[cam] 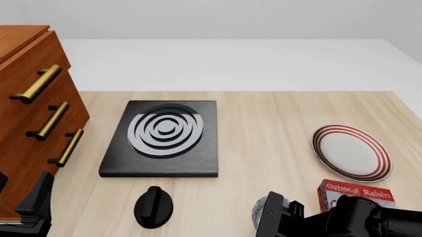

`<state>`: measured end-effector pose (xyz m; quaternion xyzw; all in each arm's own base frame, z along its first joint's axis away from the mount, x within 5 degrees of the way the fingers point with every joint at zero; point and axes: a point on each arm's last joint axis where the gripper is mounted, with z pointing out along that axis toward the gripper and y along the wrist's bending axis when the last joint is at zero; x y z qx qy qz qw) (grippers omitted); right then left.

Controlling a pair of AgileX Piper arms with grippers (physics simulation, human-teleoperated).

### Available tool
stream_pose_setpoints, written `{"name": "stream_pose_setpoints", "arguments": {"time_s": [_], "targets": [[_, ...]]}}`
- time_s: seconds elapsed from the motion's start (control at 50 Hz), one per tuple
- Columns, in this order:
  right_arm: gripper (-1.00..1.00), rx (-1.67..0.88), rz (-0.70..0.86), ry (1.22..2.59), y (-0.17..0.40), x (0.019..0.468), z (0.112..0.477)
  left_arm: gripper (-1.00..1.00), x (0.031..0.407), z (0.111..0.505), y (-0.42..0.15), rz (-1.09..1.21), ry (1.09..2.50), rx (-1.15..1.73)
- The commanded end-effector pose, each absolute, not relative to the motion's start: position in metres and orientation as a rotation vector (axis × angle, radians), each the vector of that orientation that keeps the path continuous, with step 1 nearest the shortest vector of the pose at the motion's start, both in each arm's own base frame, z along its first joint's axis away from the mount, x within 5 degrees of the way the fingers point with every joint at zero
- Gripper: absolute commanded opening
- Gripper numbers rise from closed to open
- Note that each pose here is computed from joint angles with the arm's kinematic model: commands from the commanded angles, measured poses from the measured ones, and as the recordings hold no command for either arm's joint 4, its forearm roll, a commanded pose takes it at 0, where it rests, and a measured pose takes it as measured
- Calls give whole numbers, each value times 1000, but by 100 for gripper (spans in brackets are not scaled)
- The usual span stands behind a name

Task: Pick the akita bowl on the ramekin and place it on the plate.

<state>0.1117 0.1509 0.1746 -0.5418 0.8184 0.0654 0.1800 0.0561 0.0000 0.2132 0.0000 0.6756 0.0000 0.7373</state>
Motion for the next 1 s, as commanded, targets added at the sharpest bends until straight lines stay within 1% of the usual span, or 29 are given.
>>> {"name": "stream_pose_setpoints", "arguments": {"time_s": [0.02,0.1,0.12,0.24,0.38,0.42,0.58,0.62,0.66,0.76,0.82,1.0], "targets": [[100,-1517,183,2327,148,111,171,100,56,213,0,0,1484,0],[100,-1513,184,2329,147,110,172,100,56,213,0,0,1484,0],[-100,-1510,182,2323,145,111,173,100,56,213,0,0,1484,0],[-100,-1504,181,2314,142,111,180,100,56,213,0,0,1484,0],[-100,-1514,171,2286,137,111,196,100,56,213,0,0,1484,0],[-100,-1516,143,2281,127,114,199,100,56,213,0,0,1484,0],[-100,-1526,155,2256,126,108,220,100,56,213,0,0,1484,0],[-100,-1495,141,2266,119,111,226,100,56,213,0,0,1484,0],[-100,-1535,139,2234,120,109,231,100,56,213,0,0,1484,0],[-100,-1514,111,2207,108,111,246,100,56,213,0,0,1484,0],[-100,-1522,102,2182,106,110,252,100,56,213,0,0,1484,0],[-100,-1501,82,2172,99,112,263,100,56,213,0,0,1484,0]]}}
